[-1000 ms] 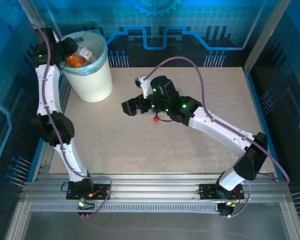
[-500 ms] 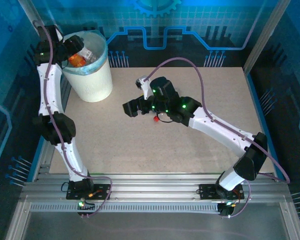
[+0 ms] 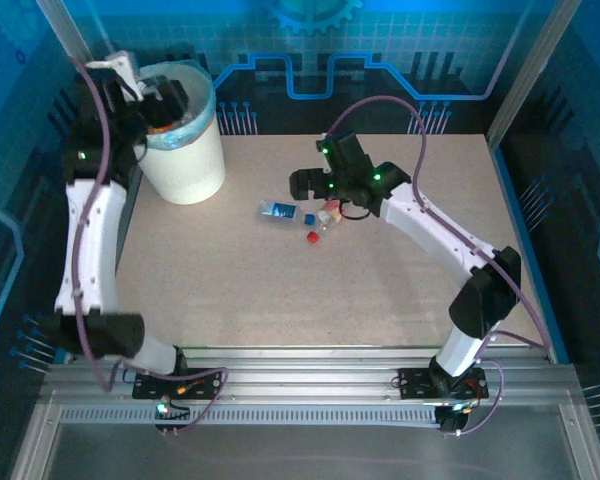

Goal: Put the plastic bottles in the bin

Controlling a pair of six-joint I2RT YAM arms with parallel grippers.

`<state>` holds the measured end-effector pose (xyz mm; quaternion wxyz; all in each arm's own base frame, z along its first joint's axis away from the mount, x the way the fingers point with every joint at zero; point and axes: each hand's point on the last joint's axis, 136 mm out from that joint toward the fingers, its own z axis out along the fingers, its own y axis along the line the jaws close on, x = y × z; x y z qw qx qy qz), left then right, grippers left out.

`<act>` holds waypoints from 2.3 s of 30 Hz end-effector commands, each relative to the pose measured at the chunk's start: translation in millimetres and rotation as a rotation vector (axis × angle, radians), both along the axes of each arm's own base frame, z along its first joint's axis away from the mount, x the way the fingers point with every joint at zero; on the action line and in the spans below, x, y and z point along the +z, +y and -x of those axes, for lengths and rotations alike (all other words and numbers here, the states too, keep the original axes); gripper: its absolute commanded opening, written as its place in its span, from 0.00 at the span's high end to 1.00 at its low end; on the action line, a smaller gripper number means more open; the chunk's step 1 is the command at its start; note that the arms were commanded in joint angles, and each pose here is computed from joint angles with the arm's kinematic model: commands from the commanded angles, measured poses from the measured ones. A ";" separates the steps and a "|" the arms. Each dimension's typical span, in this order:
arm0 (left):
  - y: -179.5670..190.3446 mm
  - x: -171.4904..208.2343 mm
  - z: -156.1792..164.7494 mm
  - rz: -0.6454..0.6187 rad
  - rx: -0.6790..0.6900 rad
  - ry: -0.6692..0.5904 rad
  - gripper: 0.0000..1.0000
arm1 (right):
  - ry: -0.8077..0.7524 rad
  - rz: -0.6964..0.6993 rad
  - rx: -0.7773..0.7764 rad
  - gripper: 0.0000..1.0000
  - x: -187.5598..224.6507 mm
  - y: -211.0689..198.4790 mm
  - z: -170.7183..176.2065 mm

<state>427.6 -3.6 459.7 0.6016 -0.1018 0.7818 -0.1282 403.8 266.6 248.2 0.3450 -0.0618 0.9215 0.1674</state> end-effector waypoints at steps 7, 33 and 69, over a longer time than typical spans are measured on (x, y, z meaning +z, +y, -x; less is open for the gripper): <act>-117.6 -86.8 63.4 -0.240 -0.398 -0.044 0.17 | 0.212 -0.008 -0.189 0.00 -86.9 -30.1 -25.8; -185.2 -196.7 115.9 -0.238 -0.627 0.170 0.16 | 0.363 -0.021 -0.356 0.11 -205.8 -57.4 -57.1; -173.9 -111.2 62.8 0.454 -0.538 0.241 0.13 | -0.186 -0.339 0.244 0.44 8.2 -7.6 57.6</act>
